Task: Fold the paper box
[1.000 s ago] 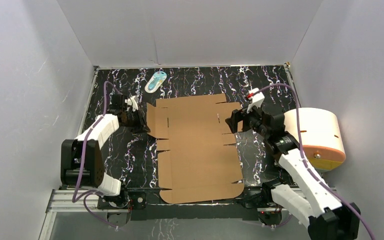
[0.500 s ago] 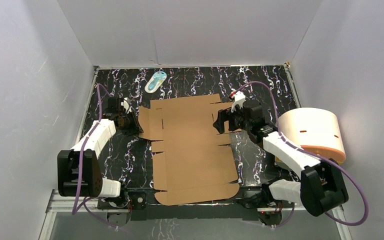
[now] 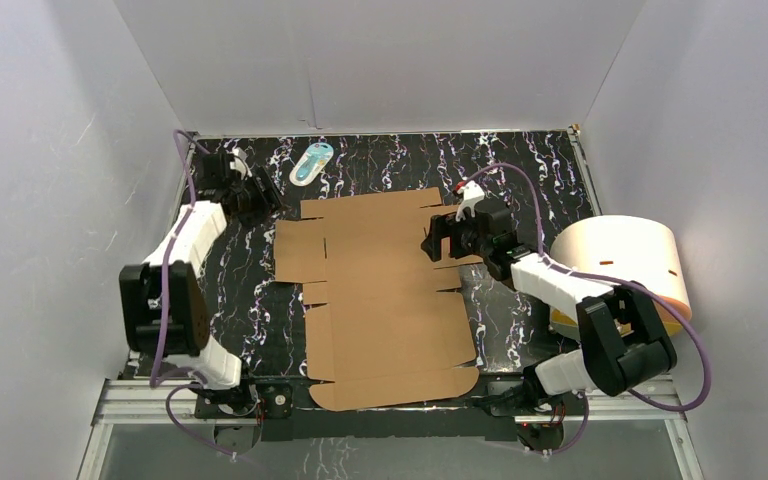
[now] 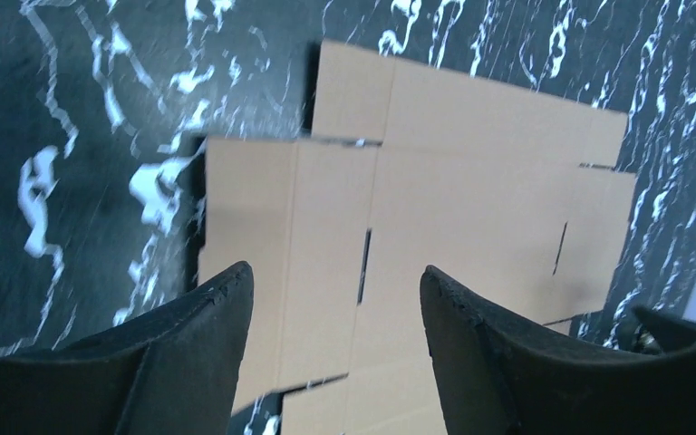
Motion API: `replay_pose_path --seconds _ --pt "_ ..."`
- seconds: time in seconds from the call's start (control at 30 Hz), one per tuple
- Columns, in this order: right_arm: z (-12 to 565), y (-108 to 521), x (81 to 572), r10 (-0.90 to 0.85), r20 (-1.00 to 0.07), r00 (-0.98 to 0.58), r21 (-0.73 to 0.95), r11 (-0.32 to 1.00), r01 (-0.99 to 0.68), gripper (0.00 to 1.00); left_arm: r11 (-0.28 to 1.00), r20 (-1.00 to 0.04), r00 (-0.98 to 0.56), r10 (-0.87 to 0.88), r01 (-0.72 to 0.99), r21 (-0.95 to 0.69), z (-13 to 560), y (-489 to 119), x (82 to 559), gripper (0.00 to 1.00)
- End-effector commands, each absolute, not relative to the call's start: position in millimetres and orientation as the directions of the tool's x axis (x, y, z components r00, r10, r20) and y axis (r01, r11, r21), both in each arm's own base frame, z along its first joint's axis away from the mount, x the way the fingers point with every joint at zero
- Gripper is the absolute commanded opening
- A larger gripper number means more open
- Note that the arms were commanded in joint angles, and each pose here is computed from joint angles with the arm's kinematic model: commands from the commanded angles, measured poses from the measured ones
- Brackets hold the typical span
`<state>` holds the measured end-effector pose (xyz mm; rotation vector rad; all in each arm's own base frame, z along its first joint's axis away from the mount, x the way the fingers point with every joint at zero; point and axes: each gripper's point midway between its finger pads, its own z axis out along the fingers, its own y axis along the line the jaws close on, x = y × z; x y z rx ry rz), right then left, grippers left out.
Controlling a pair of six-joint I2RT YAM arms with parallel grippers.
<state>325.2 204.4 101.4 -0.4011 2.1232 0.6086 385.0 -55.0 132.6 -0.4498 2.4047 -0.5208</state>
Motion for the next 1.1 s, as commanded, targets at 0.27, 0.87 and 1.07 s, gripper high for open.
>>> replay_pose_path --seconds 0.27,0.87,1.07 --pt "100.7 216.2 341.0 -0.028 -0.844 -0.535 0.293 0.812 -0.505 0.99 0.791 -0.370 -0.804 -0.465 -0.190 -0.582 90.3 -75.7 464.3 0.68" --pt "60.7 213.3 338.3 -0.054 -0.781 -0.623 0.309 0.833 -0.459 0.99 0.769 -0.271 -0.855 -0.441 -0.205 -0.606 43.8 -93.6 483.2 0.69" --pt "50.6 210.7 336.1 -0.063 -0.763 -0.643 0.306 0.841 -0.445 0.99 0.771 -0.266 -0.868 -0.419 -0.186 -0.608 41.5 -106.0 482.0 0.67"
